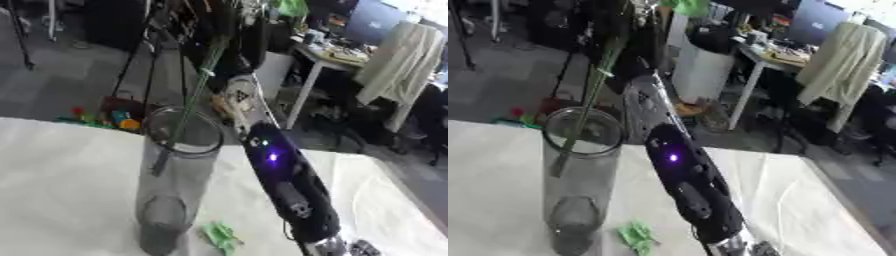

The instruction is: Arrange flowers into the vase.

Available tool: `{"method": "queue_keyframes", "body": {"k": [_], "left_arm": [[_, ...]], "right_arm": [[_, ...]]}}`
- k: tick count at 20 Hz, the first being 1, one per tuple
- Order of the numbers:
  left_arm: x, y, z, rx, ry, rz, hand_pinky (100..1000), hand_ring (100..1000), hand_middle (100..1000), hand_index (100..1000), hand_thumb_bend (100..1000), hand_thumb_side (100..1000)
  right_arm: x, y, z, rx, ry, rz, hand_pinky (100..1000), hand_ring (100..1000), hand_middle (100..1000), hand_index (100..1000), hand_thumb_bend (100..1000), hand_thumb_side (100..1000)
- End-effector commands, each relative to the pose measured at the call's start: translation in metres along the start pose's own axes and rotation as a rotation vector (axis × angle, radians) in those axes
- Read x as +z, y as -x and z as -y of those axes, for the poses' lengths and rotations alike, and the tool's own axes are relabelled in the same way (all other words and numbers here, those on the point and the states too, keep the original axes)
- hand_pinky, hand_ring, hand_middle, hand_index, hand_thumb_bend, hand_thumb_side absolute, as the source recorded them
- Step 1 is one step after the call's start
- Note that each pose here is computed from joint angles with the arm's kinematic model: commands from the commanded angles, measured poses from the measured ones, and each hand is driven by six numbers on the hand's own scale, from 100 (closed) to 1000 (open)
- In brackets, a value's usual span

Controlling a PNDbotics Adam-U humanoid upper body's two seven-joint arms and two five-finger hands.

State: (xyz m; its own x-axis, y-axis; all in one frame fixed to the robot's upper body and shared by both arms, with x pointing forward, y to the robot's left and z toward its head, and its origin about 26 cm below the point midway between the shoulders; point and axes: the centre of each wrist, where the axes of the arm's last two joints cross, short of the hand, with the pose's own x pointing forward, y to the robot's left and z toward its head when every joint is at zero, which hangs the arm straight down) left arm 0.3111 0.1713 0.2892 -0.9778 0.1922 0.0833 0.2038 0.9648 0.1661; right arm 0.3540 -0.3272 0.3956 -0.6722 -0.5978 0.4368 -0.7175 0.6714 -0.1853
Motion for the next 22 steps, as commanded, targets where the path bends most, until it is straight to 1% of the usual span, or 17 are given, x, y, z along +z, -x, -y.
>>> {"method": "queue_keyframes", "body": {"k": [1, 4, 7, 8, 10, 11, 14, 15, 16, 17, 22], "left_arm": [[-0.007, -0.004, 0.0, 0.005, 0.004, 0.024, 818, 845, 843, 905, 100, 949], [-0.008, -0.004, 0.0, 0.006, 0.003, 0.022, 818, 845, 842, 905, 100, 955], [-0.007, -0.004, 0.0, 0.006, 0.002, 0.019, 818, 845, 842, 905, 100, 957], [-0.007, -0.004, 0.0, 0.006, 0.001, 0.018, 818, 845, 843, 905, 100, 960], [-0.007, -0.004, 0.0, 0.006, 0.001, 0.015, 818, 845, 843, 905, 100, 961], [-0.007, -0.004, 0.0, 0.007, 0.002, 0.014, 818, 845, 843, 905, 100, 965], [-0.007, -0.004, 0.0, 0.006, 0.002, 0.011, 819, 846, 843, 905, 100, 963], [-0.007, -0.004, -0.001, 0.005, 0.003, 0.009, 819, 846, 843, 905, 100, 963], [-0.007, -0.004, -0.001, 0.005, 0.004, 0.007, 818, 845, 843, 905, 100, 964], [-0.007, -0.004, -0.001, 0.004, 0.003, 0.006, 818, 846, 843, 905, 100, 965], [-0.006, -0.004, -0.001, 0.006, 0.005, 0.0, 818, 846, 843, 905, 100, 966]], "right_arm": [[-0.007, -0.009, -0.007, 0.066, -0.059, 0.029, 570, 571, 215, 258, 100, 666], [-0.006, -0.009, -0.009, 0.108, -0.083, 0.042, 569, 572, 220, 255, 100, 656], [-0.004, -0.009, -0.011, 0.155, -0.111, 0.061, 563, 569, 218, 248, 100, 669], [-0.004, -0.009, -0.011, 0.17, -0.12, 0.069, 560, 568, 216, 233, 100, 700], [-0.002, -0.009, -0.011, 0.199, -0.136, 0.083, 559, 568, 214, 239, 100, 698], [-0.001, -0.009, -0.011, 0.213, -0.145, 0.088, 560, 569, 214, 248, 100, 671], [0.001, -0.01, -0.01, 0.257, -0.177, 0.088, 564, 573, 213, 257, 100, 711], [0.001, -0.011, -0.01, 0.274, -0.191, 0.082, 567, 575, 214, 259, 100, 722], [0.001, -0.013, -0.011, 0.293, -0.209, 0.07, 579, 580, 212, 264, 100, 762], [0.001, -0.014, -0.011, 0.313, -0.229, 0.055, 584, 582, 212, 266, 100, 779], [-0.001, -0.022, -0.011, 0.393, -0.304, -0.018, 609, 600, 224, 283, 100, 800]]}}
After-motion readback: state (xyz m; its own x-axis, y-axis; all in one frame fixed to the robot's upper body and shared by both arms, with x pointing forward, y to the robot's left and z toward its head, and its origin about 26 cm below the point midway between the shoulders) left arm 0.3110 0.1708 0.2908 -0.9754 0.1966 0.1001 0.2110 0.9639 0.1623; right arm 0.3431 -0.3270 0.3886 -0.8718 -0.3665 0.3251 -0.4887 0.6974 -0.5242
